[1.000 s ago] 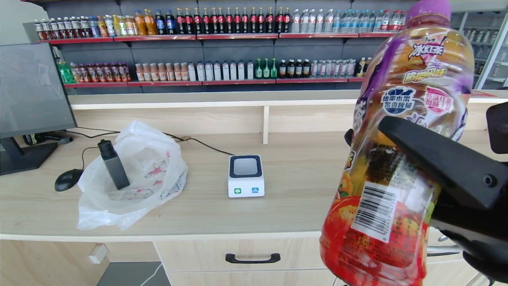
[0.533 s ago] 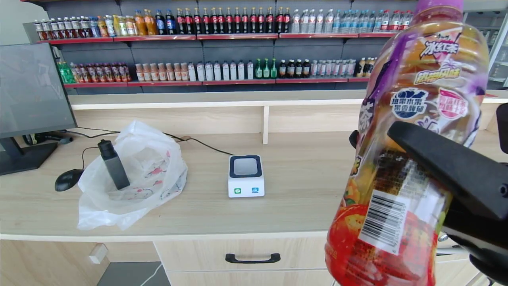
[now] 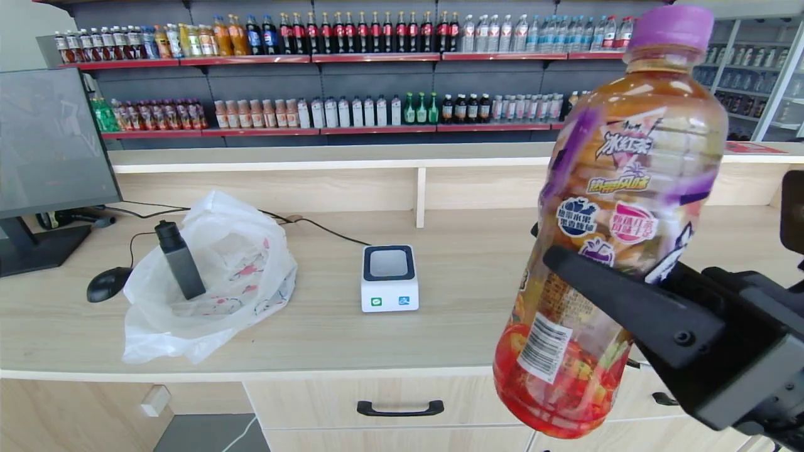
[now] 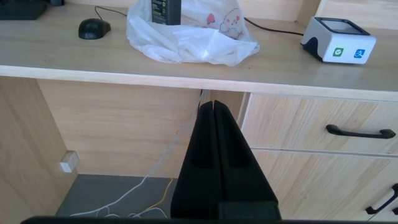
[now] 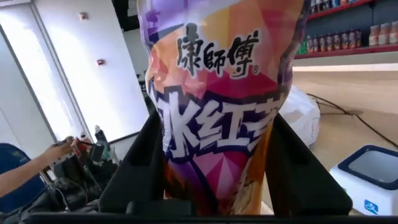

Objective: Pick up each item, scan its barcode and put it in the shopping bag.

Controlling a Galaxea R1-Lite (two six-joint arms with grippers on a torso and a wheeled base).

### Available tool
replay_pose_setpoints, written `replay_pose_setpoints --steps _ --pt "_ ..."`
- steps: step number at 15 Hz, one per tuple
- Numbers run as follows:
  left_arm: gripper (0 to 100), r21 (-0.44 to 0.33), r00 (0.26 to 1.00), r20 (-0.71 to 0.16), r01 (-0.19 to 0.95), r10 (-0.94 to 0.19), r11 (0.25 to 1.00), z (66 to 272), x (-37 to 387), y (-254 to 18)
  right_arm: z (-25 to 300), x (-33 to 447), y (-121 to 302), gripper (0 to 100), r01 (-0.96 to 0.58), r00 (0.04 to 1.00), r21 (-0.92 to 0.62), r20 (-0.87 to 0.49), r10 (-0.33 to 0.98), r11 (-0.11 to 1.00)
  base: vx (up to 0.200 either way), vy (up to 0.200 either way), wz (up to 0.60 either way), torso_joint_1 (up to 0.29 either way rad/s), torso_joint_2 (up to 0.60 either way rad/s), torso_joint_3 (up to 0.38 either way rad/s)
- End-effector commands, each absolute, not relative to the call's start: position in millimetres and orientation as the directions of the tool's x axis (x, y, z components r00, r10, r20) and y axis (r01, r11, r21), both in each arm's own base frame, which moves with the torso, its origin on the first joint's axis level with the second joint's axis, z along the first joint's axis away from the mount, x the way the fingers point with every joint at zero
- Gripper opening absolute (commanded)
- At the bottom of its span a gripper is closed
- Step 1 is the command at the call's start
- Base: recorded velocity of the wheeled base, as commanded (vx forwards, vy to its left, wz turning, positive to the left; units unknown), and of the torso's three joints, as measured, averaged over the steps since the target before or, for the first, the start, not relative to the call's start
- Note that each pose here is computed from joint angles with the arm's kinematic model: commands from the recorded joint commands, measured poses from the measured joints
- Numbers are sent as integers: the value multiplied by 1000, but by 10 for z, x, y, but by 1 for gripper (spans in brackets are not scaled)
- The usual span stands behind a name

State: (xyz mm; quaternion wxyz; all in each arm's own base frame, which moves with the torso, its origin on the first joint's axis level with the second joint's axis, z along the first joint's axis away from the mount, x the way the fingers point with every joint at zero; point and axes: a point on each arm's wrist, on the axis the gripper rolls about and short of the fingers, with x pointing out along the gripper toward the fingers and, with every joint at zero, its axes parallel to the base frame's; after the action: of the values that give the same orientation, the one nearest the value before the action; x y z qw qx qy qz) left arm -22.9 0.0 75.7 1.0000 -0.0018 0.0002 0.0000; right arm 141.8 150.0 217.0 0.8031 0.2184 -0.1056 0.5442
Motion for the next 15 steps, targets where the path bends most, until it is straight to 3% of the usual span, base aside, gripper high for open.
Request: replay_pose_setpoints --steps 1,5,6,7,12,15 --pt "0 -3 1000 0 0 0 1000 757 -229 0 2017 1486 1469 0 -899 432 244 348 832 365 0 0 0 0 0 0" --pt "0 -9 1000 2 0 0 1000 759 -229 0 1827 1754 1304 0 -716 695 181 281 662 674 0 0 0 0 0 0" --pt "0 -9 1000 0 0 0 1000 757 -229 0 1727 1889 1171 0 -610 783 114 238 575 784 0 0 0 0 0 0" --pt "0 -8 1000 0 0 0 1000 757 -229 0 1617 2035 901 0 -420 894 39 189 406 907 0 0 0 0 0 0" --pt "0 -9 1000 0 0 0 1000 757 -229 0 1592 2068 774 0 -376 910 -23 177 374 926 0 0 0 0 0 0" --pt "0 -11 1000 0 0 0 1000 757 -229 0 1573 2118 767 0 -354 919 -39 169 355 935 0 200 0 -2 -1 4"
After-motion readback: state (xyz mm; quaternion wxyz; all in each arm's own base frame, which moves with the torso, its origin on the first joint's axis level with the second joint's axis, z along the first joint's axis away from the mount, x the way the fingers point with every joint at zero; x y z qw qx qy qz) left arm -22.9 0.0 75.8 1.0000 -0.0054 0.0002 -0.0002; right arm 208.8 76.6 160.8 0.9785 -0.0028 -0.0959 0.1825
